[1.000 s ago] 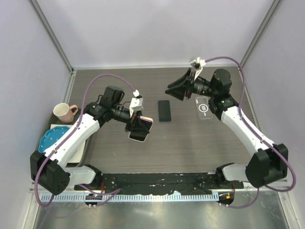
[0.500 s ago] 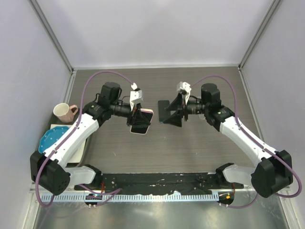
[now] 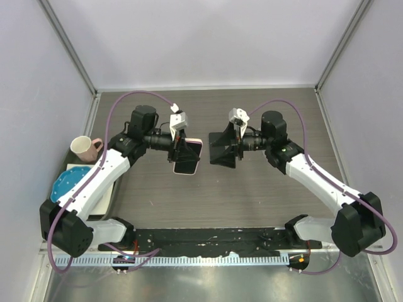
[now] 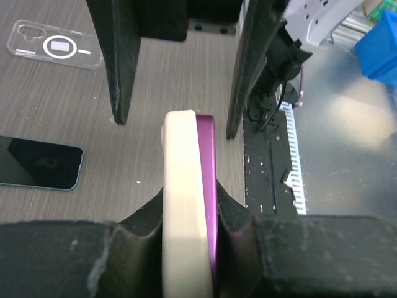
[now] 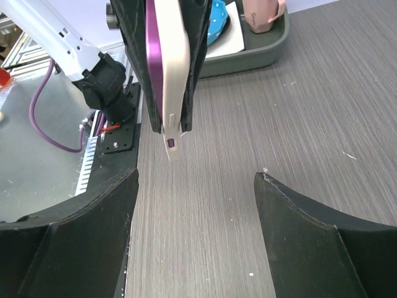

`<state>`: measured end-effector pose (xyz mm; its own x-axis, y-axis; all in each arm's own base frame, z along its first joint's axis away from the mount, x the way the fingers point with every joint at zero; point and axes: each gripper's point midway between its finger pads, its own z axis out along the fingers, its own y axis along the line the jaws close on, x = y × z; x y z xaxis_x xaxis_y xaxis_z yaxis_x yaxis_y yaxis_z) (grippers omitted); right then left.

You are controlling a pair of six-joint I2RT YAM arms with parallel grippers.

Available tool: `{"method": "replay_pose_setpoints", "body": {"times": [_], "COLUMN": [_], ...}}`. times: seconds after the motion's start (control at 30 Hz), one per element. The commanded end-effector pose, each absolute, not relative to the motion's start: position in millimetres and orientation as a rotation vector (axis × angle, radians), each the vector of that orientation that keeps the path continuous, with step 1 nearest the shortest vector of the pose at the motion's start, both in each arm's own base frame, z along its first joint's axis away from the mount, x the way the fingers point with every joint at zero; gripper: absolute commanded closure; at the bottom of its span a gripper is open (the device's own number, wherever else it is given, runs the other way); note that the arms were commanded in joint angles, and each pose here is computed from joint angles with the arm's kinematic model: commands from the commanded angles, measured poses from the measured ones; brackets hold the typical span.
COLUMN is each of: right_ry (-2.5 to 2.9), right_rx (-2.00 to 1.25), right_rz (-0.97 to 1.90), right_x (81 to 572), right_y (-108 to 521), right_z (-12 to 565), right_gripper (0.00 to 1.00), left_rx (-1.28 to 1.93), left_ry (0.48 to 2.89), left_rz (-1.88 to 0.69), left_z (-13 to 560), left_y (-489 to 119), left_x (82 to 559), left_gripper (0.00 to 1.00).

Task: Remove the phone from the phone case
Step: Remove the phone case from the phone.

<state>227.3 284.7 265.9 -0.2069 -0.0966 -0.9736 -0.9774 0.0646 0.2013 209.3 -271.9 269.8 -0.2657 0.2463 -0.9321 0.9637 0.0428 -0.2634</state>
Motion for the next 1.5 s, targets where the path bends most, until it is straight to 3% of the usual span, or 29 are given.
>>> {"method": "replay_pose_setpoints", "body": {"times": [0.0, 0.43, 0.57, 0.97, 1.07, 1.1, 1.13, 1.37, 1.47], "right_ry": [1.394, 1.188, 1.215, 1.163, 1.166, 1.167, 1.171, 1.176, 1.169], "right_rx": [-1.139, -1.032, -1.02, -1.0, -1.002, -1.005, -1.013, -1.034, -1.039], "right_rz": [1.301, 1.452, 1.498, 1.586, 1.6, 1.604, 1.606, 1.619, 1.62], "right_x": [226.8, 225.4, 229.8, 232.8, 232.1, 231.4, 229.7, 218.9, 218.4], "right_y": [299.1, 312.7, 325.2, 348.4, 351.1, 351.6, 352.1, 354.7, 356.5], "right_z": [270.5, 311.8, 311.1, 329.3, 328.4, 328.0, 324.9, 317.4, 319.8], "right_gripper": [0.19, 0.16, 0.15, 0.15, 0.23, 0.33, 0.37, 0.44, 0.64], "left_rx": [1.212, 1.058, 0.998, 0.968, 0.968, 0.969, 0.971, 0.976, 0.975], "left_ry": [1.445, 1.425, 1.28, 1.344, 1.343, 1.341, 1.333, 1.298, 1.301], "left_rz": [-1.294, -1.519, -1.602, -1.585, -1.581, -1.58, -1.578, -1.581, -1.581], "left_z": [329.3, 381.1, 404.7, 387.2, 385.9, 386.5, 388.5, 398.6, 396.5], "left_y": [-279.5, -300.5, -302.3, -303.4, -303.4, -303.4, -303.1, -302.4, -302.5], "left_x": [217.2, 234.0, 231.8, 238.4, 237.7, 237.7, 237.2, 234.6, 234.8], "left_gripper": [1.0, 1.0, 1.0, 1.0, 1.0, 1.0, 1.0, 1.0, 1.0]}}
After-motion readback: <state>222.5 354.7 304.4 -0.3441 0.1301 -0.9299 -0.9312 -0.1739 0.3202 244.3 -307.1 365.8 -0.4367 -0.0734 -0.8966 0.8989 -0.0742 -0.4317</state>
